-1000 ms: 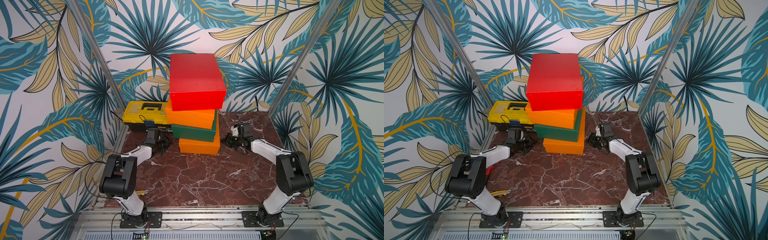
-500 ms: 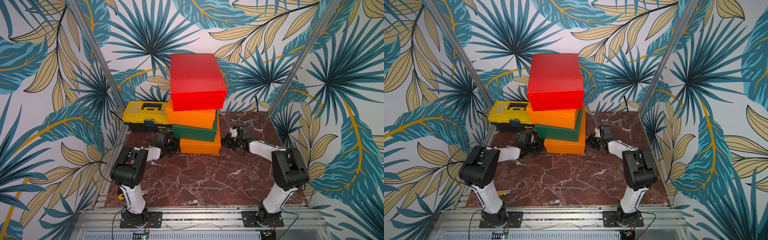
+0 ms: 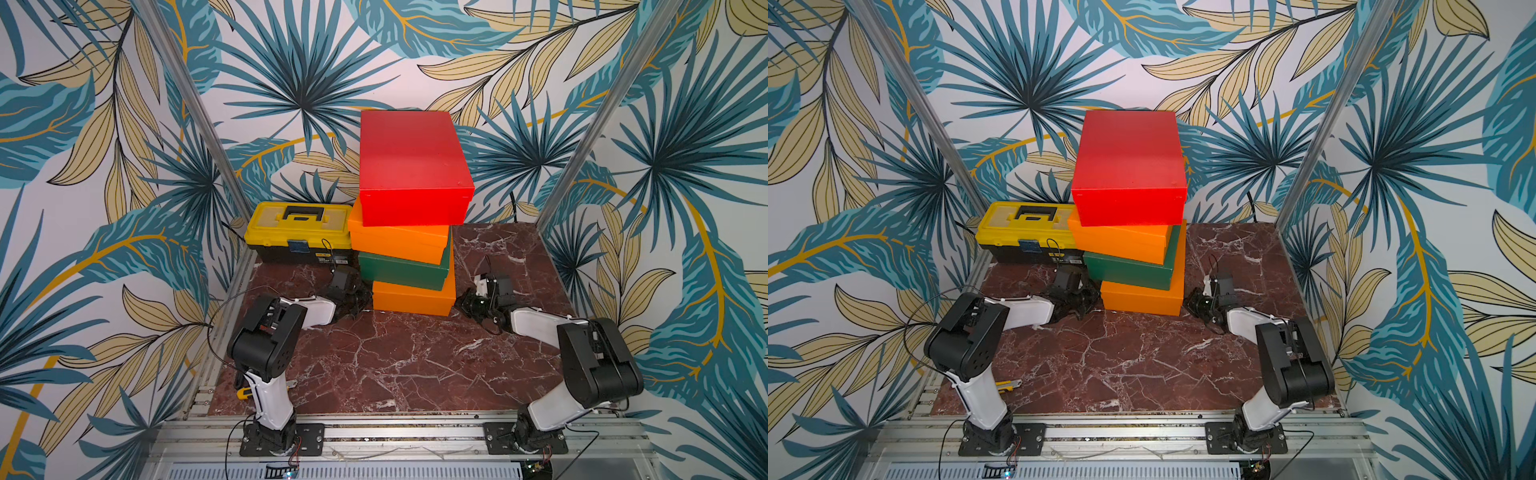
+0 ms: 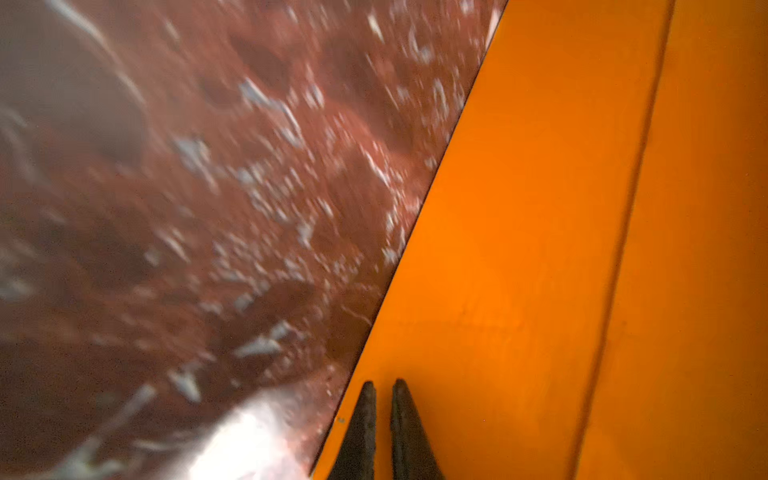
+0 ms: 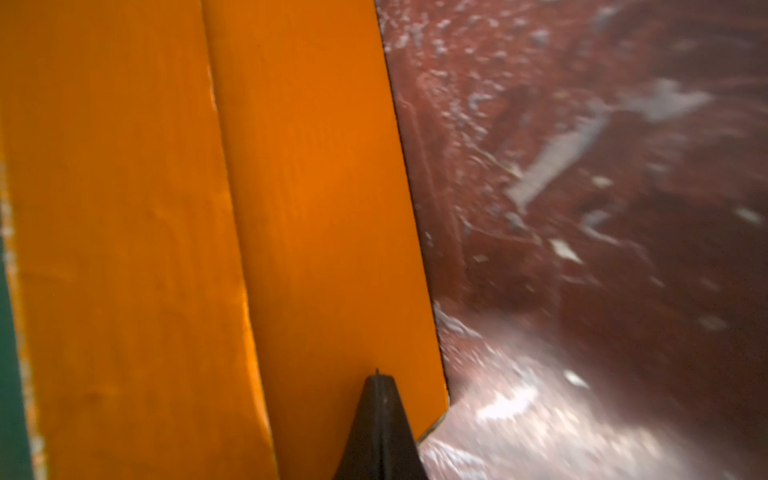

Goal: Stack the shoeboxes
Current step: Move the shoebox to the center of the board, then adjust the shoebox.

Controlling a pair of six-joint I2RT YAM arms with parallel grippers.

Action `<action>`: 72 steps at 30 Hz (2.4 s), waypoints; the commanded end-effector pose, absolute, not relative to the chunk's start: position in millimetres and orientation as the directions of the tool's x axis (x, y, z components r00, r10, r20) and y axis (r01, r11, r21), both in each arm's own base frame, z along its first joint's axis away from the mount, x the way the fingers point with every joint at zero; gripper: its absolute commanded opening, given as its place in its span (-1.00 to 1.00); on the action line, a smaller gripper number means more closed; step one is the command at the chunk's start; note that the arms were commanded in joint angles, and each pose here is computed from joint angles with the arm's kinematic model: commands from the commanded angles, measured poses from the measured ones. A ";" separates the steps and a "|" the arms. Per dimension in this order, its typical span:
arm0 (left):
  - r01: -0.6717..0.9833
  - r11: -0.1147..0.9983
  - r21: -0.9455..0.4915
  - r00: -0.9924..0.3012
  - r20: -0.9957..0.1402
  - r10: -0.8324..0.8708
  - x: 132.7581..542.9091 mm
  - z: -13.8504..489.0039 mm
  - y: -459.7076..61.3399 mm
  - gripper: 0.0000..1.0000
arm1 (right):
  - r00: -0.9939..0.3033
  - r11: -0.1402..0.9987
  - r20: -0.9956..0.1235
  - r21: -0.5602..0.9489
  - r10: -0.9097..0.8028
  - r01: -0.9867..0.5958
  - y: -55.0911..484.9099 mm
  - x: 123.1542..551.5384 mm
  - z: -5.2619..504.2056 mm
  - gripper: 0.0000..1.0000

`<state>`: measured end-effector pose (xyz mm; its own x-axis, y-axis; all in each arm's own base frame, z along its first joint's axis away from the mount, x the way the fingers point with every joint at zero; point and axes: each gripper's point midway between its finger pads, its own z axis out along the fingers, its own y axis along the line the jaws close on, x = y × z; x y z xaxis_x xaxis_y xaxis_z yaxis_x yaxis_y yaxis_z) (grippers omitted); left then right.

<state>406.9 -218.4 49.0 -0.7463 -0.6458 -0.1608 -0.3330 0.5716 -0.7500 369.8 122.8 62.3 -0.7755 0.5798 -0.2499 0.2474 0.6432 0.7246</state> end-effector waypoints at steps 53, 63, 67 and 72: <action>-0.027 0.412 -0.911 -0.837 -0.205 -0.508 338.6 196.7 -286.9 -0.67 | -0.746 0.668 -0.375 0.733 0.550 0.124 101.8 299.1 209.5 -1.00; -0.033 0.423 -0.905 -0.851 -0.197 -0.487 312.4 187.8 -298.7 -0.67 | -0.750 0.694 -0.366 0.700 0.551 0.169 93.5 276.8 189.0 -1.00; -0.050 0.428 -0.902 -0.849 -0.187 -0.494 303.5 180.8 -293.5 -0.67 | -0.750 0.694 -0.364 0.700 0.552 0.171 93.2 273.1 187.6 -1.00; -0.060 0.441 -0.895 -0.851 -0.185 -0.491 299.3 172.5 -292.6 -0.66 | -0.749 0.697 -0.371 0.698 0.548 0.164 93.0 271.8 191.5 -1.00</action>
<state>331.7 -268.0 186.7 -0.7539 -0.6132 -0.2359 -0.0738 0.4358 -0.8970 285.9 73.7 200.1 -0.6780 0.5984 -0.4269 0.2009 0.7094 0.6756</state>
